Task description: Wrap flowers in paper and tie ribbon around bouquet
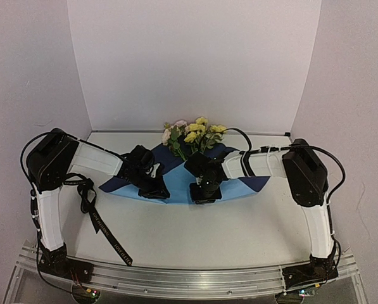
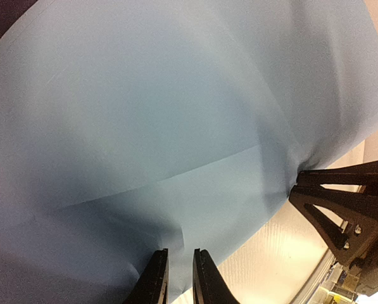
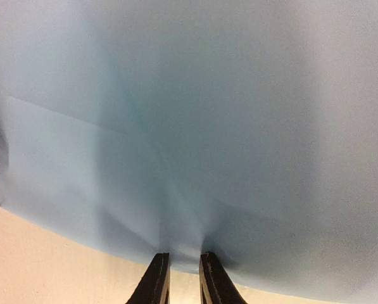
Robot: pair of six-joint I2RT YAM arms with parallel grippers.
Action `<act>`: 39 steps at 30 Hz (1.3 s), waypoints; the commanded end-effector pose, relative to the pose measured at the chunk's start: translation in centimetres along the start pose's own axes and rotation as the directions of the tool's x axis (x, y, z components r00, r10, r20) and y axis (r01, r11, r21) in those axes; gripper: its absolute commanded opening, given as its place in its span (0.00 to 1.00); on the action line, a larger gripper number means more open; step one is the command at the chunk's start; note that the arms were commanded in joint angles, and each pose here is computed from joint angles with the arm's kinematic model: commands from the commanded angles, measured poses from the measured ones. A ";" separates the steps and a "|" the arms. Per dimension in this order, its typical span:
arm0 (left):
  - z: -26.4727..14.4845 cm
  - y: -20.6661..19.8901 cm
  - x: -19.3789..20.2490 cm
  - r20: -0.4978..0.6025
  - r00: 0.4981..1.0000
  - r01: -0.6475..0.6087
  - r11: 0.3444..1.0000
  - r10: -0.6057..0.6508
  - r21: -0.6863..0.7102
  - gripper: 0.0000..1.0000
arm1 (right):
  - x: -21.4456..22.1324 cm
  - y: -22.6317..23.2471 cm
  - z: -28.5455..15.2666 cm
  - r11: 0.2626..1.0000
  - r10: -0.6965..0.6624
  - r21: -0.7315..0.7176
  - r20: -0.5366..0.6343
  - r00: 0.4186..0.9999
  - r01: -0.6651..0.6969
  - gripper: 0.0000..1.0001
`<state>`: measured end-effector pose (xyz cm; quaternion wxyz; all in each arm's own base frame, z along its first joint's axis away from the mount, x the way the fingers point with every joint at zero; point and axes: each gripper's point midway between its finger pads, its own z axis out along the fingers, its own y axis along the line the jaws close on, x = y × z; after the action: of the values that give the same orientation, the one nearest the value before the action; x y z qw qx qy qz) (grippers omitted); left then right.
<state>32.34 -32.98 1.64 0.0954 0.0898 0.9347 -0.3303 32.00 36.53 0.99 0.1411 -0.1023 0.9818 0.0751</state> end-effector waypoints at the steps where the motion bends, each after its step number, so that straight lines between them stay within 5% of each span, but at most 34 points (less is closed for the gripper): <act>1: 0.2 6.1 3.5 -0.088 0.992 0.071 0.979 -0.089 -0.192 0.16 | -0.6 -2.9 -1.4 0.997 0.042 0.060 0.027 0.999 -0.044 0.19; 27: 0.0 6.7 3.4 -0.090 0.990 0.086 0.976 -0.106 -0.199 0.16 | -0.8 -7.4 -4.2 0.994 0.090 0.056 0.057 0.994 -0.094 0.20; 39: 0.0 6.8 3.2 -0.093 0.990 0.090 0.976 -0.110 -0.198 0.16 | 1.0 -10.5 -2.0 0.987 0.098 0.127 0.010 0.995 -0.099 0.20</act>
<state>32.76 -32.10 1.55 0.0930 0.0879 0.9340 -0.3335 32.68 26.94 1.48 0.1349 -0.0432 0.9892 0.0378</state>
